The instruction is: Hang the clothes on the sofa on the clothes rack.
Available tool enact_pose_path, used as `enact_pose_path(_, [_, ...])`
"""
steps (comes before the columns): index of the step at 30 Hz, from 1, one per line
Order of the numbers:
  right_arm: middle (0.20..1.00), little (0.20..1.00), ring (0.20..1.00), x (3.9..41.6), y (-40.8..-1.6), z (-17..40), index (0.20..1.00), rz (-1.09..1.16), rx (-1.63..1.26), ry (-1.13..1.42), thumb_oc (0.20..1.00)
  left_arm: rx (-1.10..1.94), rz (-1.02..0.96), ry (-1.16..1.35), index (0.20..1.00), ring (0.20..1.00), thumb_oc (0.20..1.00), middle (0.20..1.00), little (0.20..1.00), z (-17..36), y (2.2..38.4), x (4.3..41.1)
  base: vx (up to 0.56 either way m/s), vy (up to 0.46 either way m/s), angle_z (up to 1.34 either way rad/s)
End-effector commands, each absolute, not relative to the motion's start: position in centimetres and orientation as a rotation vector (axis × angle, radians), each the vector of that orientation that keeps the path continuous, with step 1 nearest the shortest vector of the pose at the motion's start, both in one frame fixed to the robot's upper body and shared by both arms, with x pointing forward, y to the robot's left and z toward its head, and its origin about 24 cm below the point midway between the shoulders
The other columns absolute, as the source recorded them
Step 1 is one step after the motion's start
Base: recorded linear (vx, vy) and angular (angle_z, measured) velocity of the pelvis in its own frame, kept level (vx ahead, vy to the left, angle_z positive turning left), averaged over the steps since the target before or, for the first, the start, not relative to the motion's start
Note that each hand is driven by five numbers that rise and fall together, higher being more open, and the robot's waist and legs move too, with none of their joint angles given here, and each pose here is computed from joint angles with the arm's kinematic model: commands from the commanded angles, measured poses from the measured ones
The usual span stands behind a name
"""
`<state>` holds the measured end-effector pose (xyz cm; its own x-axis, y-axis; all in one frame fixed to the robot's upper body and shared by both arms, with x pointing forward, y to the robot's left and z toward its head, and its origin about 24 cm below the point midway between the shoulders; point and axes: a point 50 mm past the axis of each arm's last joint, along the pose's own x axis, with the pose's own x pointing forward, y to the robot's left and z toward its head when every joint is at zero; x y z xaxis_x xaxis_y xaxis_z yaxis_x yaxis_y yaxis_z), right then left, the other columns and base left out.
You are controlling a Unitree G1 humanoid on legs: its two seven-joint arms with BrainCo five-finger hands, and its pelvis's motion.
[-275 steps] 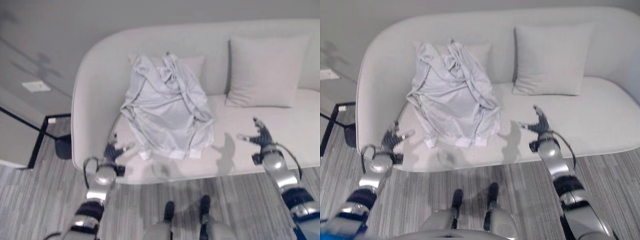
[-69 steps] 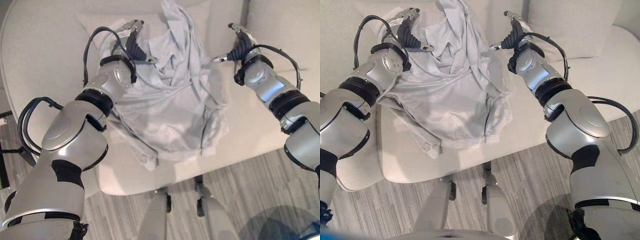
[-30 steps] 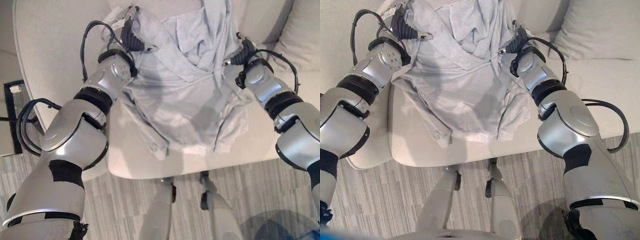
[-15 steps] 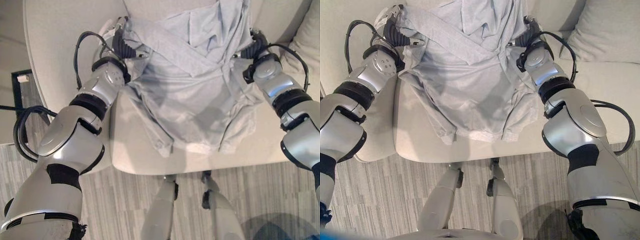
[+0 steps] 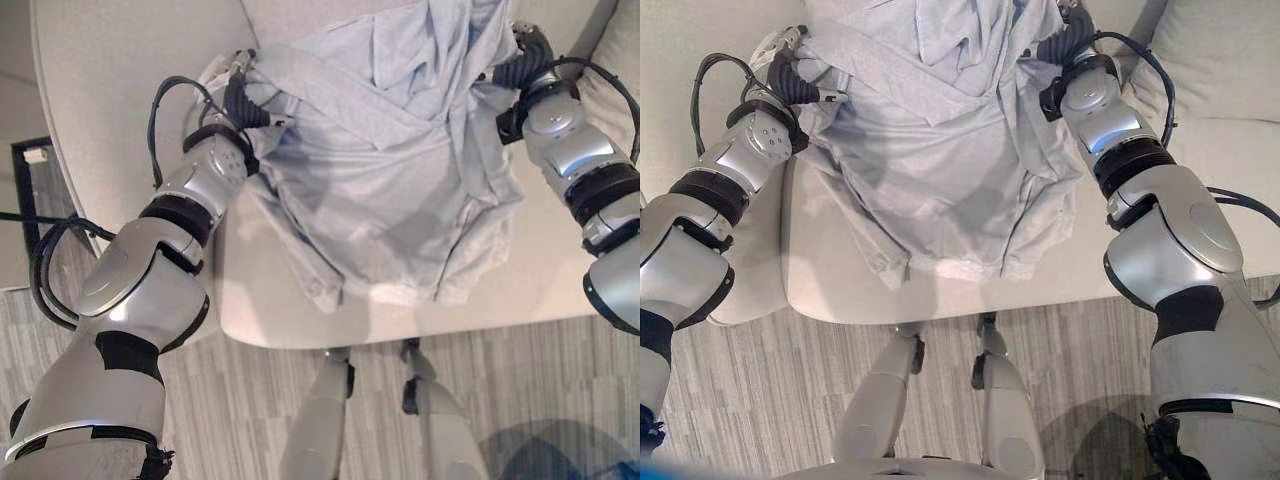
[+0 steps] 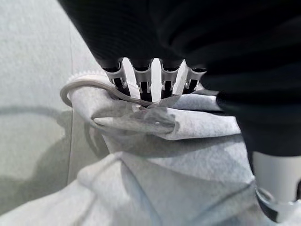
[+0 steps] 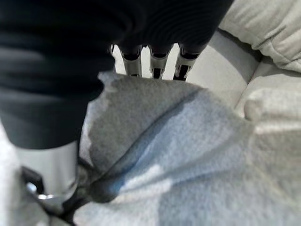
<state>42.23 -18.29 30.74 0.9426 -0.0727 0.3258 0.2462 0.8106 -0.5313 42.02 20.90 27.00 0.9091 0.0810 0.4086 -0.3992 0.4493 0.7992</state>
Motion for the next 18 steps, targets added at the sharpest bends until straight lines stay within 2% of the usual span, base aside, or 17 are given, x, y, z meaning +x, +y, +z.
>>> enact_pose_path(1, [1.000,1.000,1.000,40.8,-16.0,37.1,1.000,-0.105,-0.591,-0.497,1.000,1.005,0.392,-0.441,1.000,1.000,1.000,1.000,1.000,32.0,21.9,41.3,0.00,0.000,0.00])
enact_pose_path(9, [1.000,1.000,1.000,41.5,-14.4,35.0,1.000,0.033,-0.879,-0.380,1.000,1.060,0.336,-0.486,1.000,1.000,1.000,1.000,1.000,33.0,19.9,41.5,0.00,0.000,0.00])
enact_pose_path(18, [1.000,1.000,1.000,41.8,-15.6,35.1,1.000,-0.044,-0.939,-0.354,1.000,1.071,0.313,-0.550,1.000,1.000,1.000,1.000,1.000,34.7,17.6,41.4,0.00,0.000,0.00])
